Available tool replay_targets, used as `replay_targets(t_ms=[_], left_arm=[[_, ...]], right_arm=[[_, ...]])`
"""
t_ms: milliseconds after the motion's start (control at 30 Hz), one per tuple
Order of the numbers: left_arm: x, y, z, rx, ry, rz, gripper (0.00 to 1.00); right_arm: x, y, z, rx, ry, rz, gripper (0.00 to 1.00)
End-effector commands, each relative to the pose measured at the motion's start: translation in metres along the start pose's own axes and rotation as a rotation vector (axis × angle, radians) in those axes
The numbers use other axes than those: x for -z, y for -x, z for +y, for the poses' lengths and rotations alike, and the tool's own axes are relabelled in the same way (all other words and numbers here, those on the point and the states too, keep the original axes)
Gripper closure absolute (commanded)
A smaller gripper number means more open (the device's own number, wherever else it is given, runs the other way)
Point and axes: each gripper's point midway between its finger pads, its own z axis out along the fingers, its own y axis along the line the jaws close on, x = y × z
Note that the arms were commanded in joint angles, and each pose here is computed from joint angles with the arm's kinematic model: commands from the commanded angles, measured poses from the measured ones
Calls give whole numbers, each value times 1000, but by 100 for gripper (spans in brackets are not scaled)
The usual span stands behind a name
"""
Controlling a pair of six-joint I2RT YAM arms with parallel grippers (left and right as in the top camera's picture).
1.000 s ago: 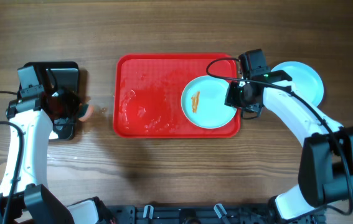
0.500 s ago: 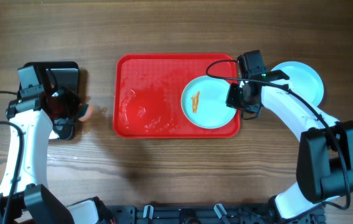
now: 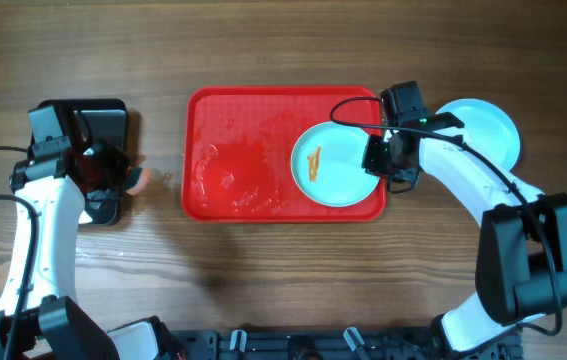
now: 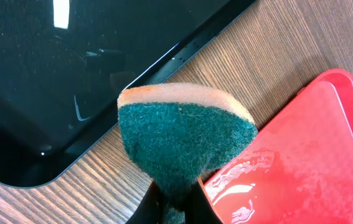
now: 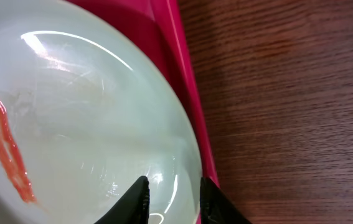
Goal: Clean dirty plates on tray and stack at the side
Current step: 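Pinch the rim of the remaining smeared plate with the right gripper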
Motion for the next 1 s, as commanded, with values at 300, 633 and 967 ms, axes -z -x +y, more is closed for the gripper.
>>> replay_targets(t_ms=[300, 633, 967], left_arm=[[-4, -5, 0, -21, -4, 22, 96], [-4, -5, -1, -21, -4, 22, 96], [-4, -5, 0, -21, -4, 22, 96]], right_arm=[[-9, -15, -22, -2, -107, 51, 67], [-10, -18, -5, -5, -18, 78, 80], [-10, -20, -9, -5, -39, 83, 78]])
